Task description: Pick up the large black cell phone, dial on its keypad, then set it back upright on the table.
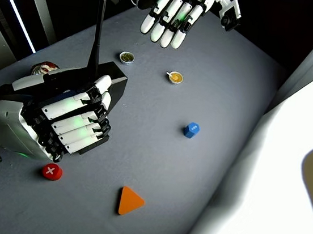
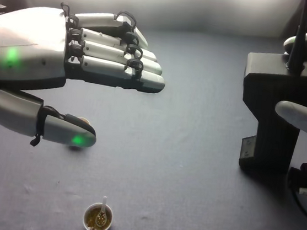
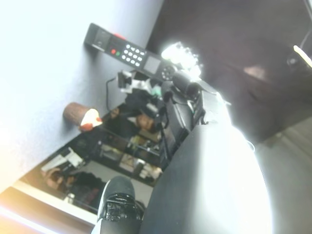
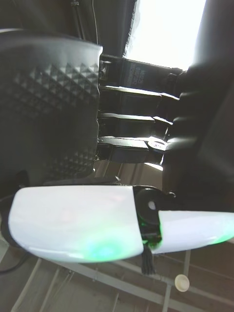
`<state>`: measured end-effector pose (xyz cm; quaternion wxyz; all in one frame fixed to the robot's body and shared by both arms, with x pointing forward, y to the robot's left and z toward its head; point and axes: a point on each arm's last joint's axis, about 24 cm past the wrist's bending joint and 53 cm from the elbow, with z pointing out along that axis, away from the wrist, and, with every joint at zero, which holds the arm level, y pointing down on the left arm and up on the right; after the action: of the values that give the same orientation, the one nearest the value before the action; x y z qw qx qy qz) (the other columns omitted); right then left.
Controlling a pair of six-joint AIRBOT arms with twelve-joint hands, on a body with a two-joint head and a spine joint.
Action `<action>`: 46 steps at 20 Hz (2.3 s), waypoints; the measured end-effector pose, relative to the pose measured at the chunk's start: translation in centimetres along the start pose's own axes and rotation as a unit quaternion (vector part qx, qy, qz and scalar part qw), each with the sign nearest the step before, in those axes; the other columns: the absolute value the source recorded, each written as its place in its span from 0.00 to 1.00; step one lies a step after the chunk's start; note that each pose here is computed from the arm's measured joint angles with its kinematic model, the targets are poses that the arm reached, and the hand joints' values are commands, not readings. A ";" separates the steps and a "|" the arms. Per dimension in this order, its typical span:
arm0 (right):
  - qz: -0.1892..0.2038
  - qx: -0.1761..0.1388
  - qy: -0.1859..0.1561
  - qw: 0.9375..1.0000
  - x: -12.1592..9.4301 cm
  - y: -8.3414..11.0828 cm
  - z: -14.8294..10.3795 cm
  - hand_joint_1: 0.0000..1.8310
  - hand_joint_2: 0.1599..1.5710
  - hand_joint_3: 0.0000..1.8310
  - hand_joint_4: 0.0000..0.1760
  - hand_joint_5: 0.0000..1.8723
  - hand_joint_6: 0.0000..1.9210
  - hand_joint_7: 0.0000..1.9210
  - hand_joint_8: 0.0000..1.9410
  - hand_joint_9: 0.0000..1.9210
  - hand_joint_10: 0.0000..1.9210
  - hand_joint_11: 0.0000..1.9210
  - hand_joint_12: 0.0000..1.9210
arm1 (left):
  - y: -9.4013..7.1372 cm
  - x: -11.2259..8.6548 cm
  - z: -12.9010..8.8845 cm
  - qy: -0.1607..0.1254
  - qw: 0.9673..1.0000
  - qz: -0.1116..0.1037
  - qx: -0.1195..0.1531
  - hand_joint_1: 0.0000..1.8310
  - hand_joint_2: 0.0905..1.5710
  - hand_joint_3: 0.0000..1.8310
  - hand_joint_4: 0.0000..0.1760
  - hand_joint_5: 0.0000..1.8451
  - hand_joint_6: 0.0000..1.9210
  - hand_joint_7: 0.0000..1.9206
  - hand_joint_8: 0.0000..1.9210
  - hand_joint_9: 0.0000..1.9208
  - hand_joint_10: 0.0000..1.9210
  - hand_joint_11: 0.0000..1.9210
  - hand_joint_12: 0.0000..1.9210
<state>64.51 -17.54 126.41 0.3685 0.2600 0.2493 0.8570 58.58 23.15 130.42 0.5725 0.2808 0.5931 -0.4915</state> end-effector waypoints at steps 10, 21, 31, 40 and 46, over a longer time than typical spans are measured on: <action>0.005 0.014 -0.001 1.000 0.3 0.1 -0.4 0.81 0.74 0.00 0.00 0.47 0.42 0.35 0.74 0.34 0.80 0.42 0.86 | -0.1 0.0 0.0 0.001 1.000 0.000 0.001 0.04 0.81 0.00 0.00 0.15 0.00 0.18 0.00 0.19 0.00 0.01 0.44; -0.002 0.003 -0.010 1.000 -0.1 0.4 0.5 0.81 0.71 0.00 0.00 0.48 0.39 0.40 0.67 0.38 0.73 0.44 0.85 | -0.2 0.2 0.1 0.002 1.000 -0.001 0.002 0.04 0.81 0.00 0.01 0.16 0.00 0.18 0.00 0.19 0.00 0.02 0.44; 0.000 0.000 -0.017 1.000 -0.1 0.4 0.7 0.74 0.74 0.00 0.00 0.47 0.47 0.38 0.74 0.38 0.81 0.45 0.75 | -0.2 0.2 0.1 0.002 1.000 -0.002 0.003 0.05 0.80 0.00 0.03 0.16 0.00 0.18 0.00 0.19 0.00 0.01 0.45; 0.006 0.002 -0.021 1.000 0.2 0.1 0.6 0.81 0.74 0.00 0.00 0.44 0.47 0.35 0.74 0.34 0.80 0.42 0.87 | -0.2 0.2 0.1 0.002 1.000 -0.002 0.003 0.05 0.80 0.00 0.02 0.17 0.00 0.20 0.01 0.19 0.00 0.01 0.44; 0.011 0.003 -0.021 1.000 0.5 -0.3 0.5 0.80 0.73 0.00 0.00 0.47 0.43 0.37 0.71 0.36 0.78 0.43 0.83 | -0.5 -0.1 0.2 0.000 1.000 0.006 0.008 0.05 0.80 0.00 0.00 0.16 0.00 0.19 0.00 0.19 0.00 0.01 0.43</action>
<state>64.68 -16.84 126.68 0.3638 0.2822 0.2416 0.8542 58.22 22.80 130.66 0.5733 0.2892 0.5874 -0.4927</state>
